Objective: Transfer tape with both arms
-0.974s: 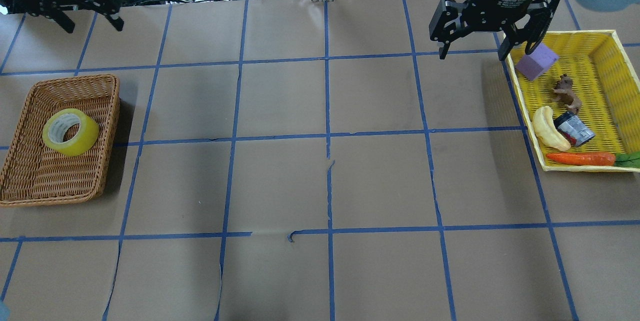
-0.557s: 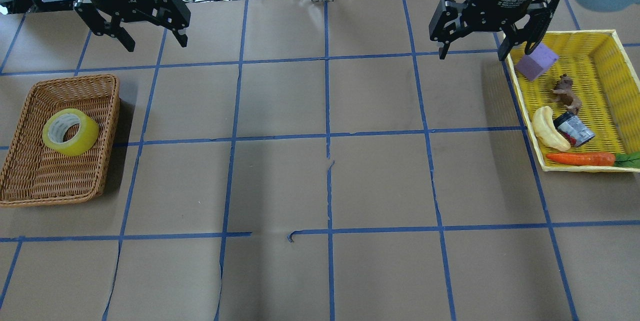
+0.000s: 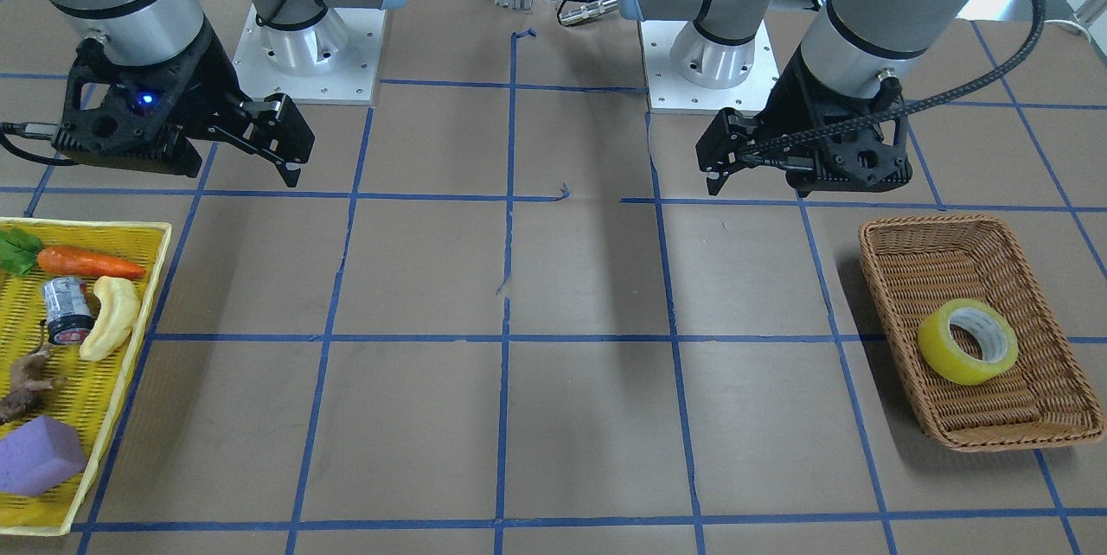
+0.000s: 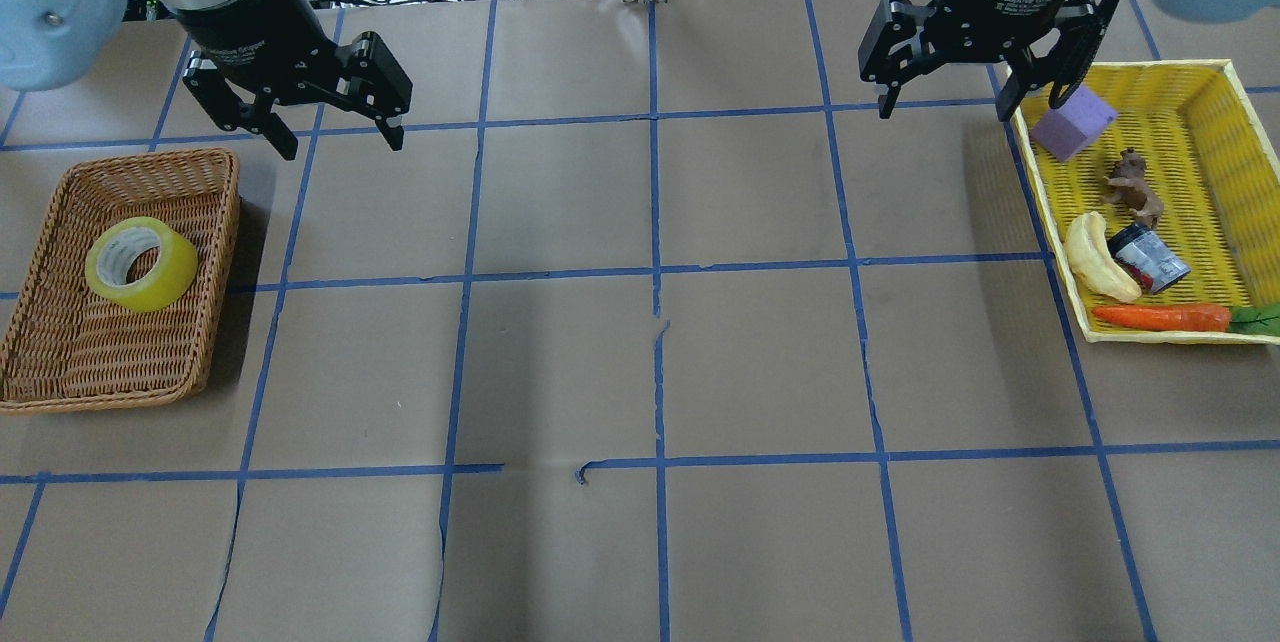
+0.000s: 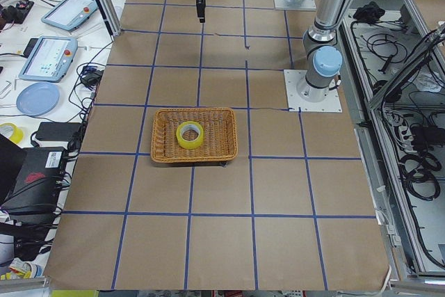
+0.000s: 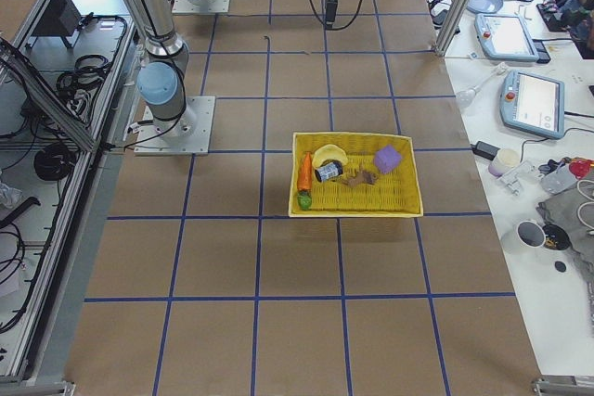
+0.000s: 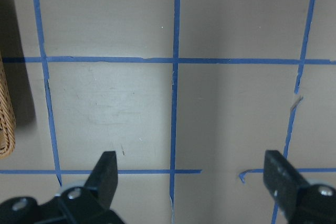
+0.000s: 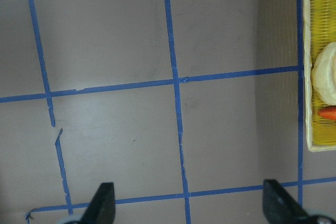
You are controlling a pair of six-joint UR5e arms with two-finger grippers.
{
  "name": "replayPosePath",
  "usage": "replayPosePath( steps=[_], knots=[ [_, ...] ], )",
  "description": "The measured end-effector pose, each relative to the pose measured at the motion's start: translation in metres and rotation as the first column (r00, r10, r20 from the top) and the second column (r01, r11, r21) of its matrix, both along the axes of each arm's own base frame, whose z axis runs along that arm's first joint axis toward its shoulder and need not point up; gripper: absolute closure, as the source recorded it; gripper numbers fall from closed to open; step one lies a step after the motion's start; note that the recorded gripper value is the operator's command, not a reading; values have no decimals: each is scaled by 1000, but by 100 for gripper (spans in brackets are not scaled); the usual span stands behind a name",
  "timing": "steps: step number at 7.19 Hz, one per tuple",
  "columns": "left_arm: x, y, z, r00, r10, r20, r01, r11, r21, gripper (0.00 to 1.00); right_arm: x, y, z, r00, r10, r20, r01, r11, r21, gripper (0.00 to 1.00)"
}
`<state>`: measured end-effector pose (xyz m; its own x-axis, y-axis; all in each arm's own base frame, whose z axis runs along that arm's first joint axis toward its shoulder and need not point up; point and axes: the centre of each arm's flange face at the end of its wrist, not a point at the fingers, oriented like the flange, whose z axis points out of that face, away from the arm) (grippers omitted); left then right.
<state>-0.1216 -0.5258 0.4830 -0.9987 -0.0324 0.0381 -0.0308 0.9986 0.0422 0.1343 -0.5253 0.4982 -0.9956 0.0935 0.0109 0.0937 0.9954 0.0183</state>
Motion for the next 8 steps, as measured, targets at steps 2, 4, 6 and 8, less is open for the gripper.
replayPosePath(
  steps=[2,4,6,8],
  knots=[
    [0,5,1,1000,0,0,0,1000,-2,0,0,0,0,1000,0,0,0,1000,0,0],
    [0,8,2,1000,0,-1,0,1000,-3,0,0,0,0,1000,0,0,0,1000,0,0],
    [0,8,1,1000,0,0,0,1000,-3,0,0,0,0,1000,0,0,0,1000,0,0],
    [0,9,2,1000,0,0,0,1000,-4,0,0,0,0,1000,0,0,0,1000,0,0]
  ],
)
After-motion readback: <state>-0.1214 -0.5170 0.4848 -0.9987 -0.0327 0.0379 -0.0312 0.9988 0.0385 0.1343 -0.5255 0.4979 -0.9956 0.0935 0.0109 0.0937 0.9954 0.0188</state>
